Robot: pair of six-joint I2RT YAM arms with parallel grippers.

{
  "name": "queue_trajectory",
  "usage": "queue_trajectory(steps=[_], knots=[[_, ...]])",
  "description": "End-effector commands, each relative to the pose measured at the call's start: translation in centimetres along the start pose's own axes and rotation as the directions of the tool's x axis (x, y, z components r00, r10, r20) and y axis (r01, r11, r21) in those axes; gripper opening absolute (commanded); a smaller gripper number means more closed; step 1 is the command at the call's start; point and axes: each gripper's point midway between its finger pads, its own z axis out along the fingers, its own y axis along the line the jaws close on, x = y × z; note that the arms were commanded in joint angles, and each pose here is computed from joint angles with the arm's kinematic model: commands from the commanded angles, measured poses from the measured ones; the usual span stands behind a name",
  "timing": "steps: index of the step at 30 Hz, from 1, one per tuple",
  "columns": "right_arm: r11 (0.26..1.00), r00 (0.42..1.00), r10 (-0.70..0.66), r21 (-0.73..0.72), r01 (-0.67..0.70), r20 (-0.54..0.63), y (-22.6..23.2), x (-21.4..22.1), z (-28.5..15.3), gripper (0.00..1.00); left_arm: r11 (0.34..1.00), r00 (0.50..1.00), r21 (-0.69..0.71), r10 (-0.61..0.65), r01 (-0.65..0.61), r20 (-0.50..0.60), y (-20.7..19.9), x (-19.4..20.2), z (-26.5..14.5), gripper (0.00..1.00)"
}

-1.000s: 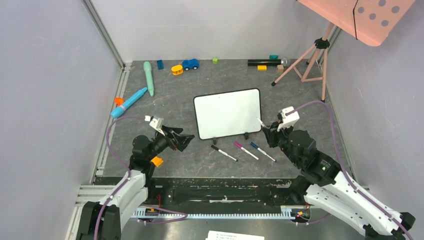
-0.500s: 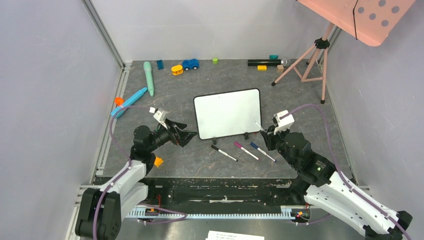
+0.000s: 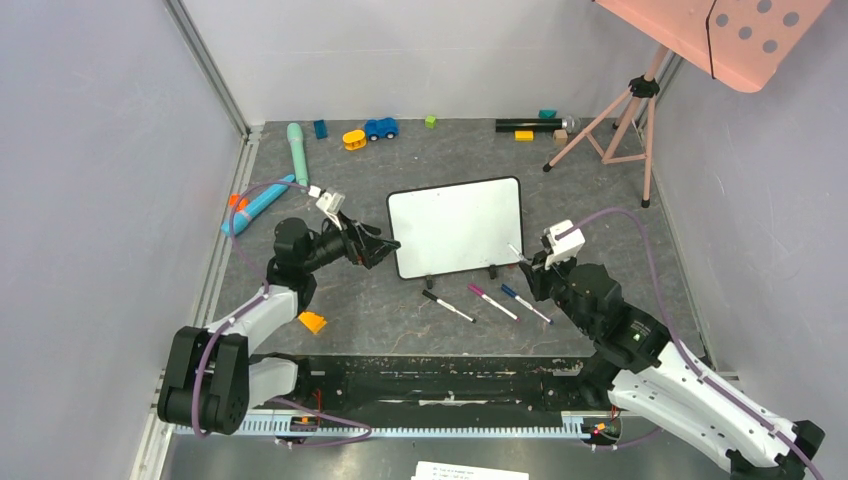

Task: Write a sentence on the whiteboard

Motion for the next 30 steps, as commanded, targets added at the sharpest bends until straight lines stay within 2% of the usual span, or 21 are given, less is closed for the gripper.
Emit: queue_trajectory(steps=[1, 5, 9, 11, 16, 18, 21, 26, 30], knots=[[1.000, 0.997, 0.008, 0.023, -0.010, 0.076, -0.5, -2.3, -0.3, 0.00, 0.988, 0.986, -0.016, 0.155, -0.155, 0.065, 0.5, -2.6, 0.4, 1.00], [1.000, 0.997, -0.002, 0.030, -0.001, 0.076, -0.5, -2.8, -0.1, 0.00, 0.983, 0.973, -0.060, 0.179, -0.172, 0.145, 1.3, -3.0, 0.2, 1.00], [0.999, 0.997, -0.010, 0.037, 0.007, 0.075, -0.5, -3.1, 0.1, 0.00, 0.982, 0.975, -0.011, 0.188, -0.189, 0.118, 1.2, -2.8, 0.6, 1.00], [0.999, 0.997, -0.009, 0.038, 0.006, 0.078, -0.5, -3.2, 0.1, 0.00, 0.988, 0.985, 0.003, 0.157, -0.157, 0.074, 2.0, -2.4, 1.2, 1.00], [0.999, 0.997, -0.012, 0.045, 0.009, 0.080, -0.4, -3.9, 0.5, 0.00, 0.984, 0.990, 0.158, 0.059, -0.079, 0.129, 2.2, -3.8, 1.1, 1.00], [0.999, 0.996, -0.010, 0.044, 0.006, 0.083, -0.3, -4.3, 0.7, 0.00, 0.974, 0.992, 0.223, 0.002, -0.029, 0.124, 2.4, -4.0, 0.8, 1.00], [0.999, 0.996, -0.009, 0.042, 0.005, 0.089, -0.1, -4.7, 1.1, 0.00, 0.942, 0.995, 0.328, -0.089, 0.067, 0.053, 2.7, -3.9, 1.5, 1.00], [0.999, 0.995, -0.013, 0.037, 0.009, 0.101, 0.2, -5.4, 1.6, 0.00, 0.954, 0.993, 0.298, -0.070, 0.039, 0.095, 2.7, -4.2, 1.1, 1.00], [0.999, 0.994, -0.019, 0.043, 0.015, 0.106, 0.2, -5.4, 1.9, 0.00, 0.952, 0.992, 0.299, -0.095, 0.068, 0.077, 3.0, -3.8, 1.2, 1.00]])
